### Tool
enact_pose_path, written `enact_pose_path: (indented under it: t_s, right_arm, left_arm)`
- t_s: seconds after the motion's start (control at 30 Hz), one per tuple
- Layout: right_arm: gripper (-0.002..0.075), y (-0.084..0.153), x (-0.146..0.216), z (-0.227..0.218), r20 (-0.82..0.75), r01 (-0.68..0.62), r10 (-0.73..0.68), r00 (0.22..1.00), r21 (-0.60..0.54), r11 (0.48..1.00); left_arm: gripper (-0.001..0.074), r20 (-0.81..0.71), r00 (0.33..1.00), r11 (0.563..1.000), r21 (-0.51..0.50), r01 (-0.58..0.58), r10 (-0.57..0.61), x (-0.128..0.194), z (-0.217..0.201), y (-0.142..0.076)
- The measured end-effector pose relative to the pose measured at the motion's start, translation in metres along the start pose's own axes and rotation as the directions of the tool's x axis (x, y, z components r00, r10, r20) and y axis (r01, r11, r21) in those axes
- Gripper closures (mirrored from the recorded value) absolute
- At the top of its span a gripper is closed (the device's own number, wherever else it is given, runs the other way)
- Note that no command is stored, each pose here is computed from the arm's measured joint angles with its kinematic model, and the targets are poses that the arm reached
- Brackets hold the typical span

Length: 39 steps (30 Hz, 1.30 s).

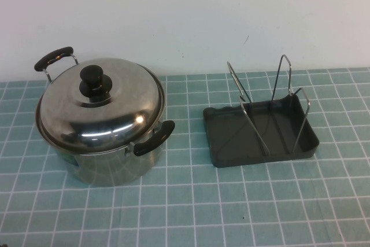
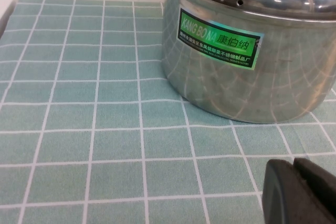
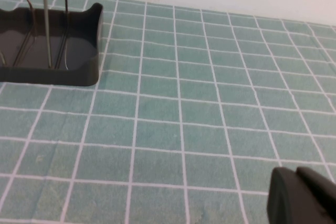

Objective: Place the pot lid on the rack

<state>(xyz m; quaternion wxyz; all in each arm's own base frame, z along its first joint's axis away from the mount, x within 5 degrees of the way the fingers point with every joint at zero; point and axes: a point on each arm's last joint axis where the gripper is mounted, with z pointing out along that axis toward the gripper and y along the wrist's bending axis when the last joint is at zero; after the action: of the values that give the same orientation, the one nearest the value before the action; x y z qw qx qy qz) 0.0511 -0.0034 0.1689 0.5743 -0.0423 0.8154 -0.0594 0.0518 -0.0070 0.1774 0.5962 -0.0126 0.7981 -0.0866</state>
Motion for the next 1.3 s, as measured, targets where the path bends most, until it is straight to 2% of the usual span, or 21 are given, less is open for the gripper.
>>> enact_pose_path:
  t_s: [0.2,0.33,0.43,0.6,0.7,0.87,0.93,0.97,1.07,1.3]
  right_arm:
    - [0.0727,0.000,-0.002,0.000,0.032,0.000,0.000,0.999,0.003,1.000]
    - [0.0727,-0.001,-0.014,-0.001,0.173,0.001,-0.004,0.985,0.018,1.000]
    - [0.0727,-0.003,-0.027,-0.004,0.314,0.006,-0.017,0.949,0.036,0.999]
    - [0.0727,-0.005,-0.048,-0.014,0.545,-0.003,-0.033,0.838,0.064,0.998]
    - [0.0727,-0.006,-0.058,-0.021,0.646,-0.015,-0.036,0.763,0.074,0.997]
    - [0.0727,-0.008,-0.066,-0.030,0.741,-0.041,-0.039,0.670,0.089,0.995]
    - [0.0727,-0.008,-0.068,-0.032,0.764,-0.042,-0.048,0.643,0.098,0.994]
    - [0.0727,-0.009,-0.070,-0.033,0.765,-0.038,-0.057,0.641,0.105,0.994]
    - [0.0727,-0.011,-0.083,-0.040,0.748,-0.012,-0.091,0.657,0.131,0.991]
    - [0.0727,-0.018,-0.126,-0.076,0.692,0.066,-0.185,0.698,0.196,0.978]
  left_arm:
    - [0.0737,0.065,0.998,1.000,0.009,0.000,0.000,-0.003,0.001,0.000]
    - [0.0737,0.242,0.970,0.999,0.033,-0.004,-0.004,-0.020,-0.002,-0.003]
    - [0.0737,0.431,0.902,0.998,0.058,-0.013,-0.013,-0.037,-0.008,-0.005]
    - [0.0737,0.638,0.769,0.996,0.087,-0.029,-0.033,-0.056,-0.020,-0.007]
    - [0.0737,0.706,0.707,0.995,0.095,-0.039,-0.039,-0.062,-0.026,-0.008]
    - [0.0737,0.762,0.646,0.994,0.103,-0.043,-0.051,-0.067,-0.032,-0.009]
    - [0.0737,0.779,0.619,0.992,0.124,0.002,-0.098,-0.069,-0.034,-0.006]
    - [0.0737,0.771,0.622,0.990,0.135,0.043,-0.132,-0.069,-0.033,-0.004]
    - [0.0737,0.702,0.691,0.985,0.127,0.114,-0.170,-0.076,-0.033,-0.002]
    - [0.0737,0.678,0.733,0.999,-0.027,-0.048,0.053,-0.127,-0.040,-0.012]
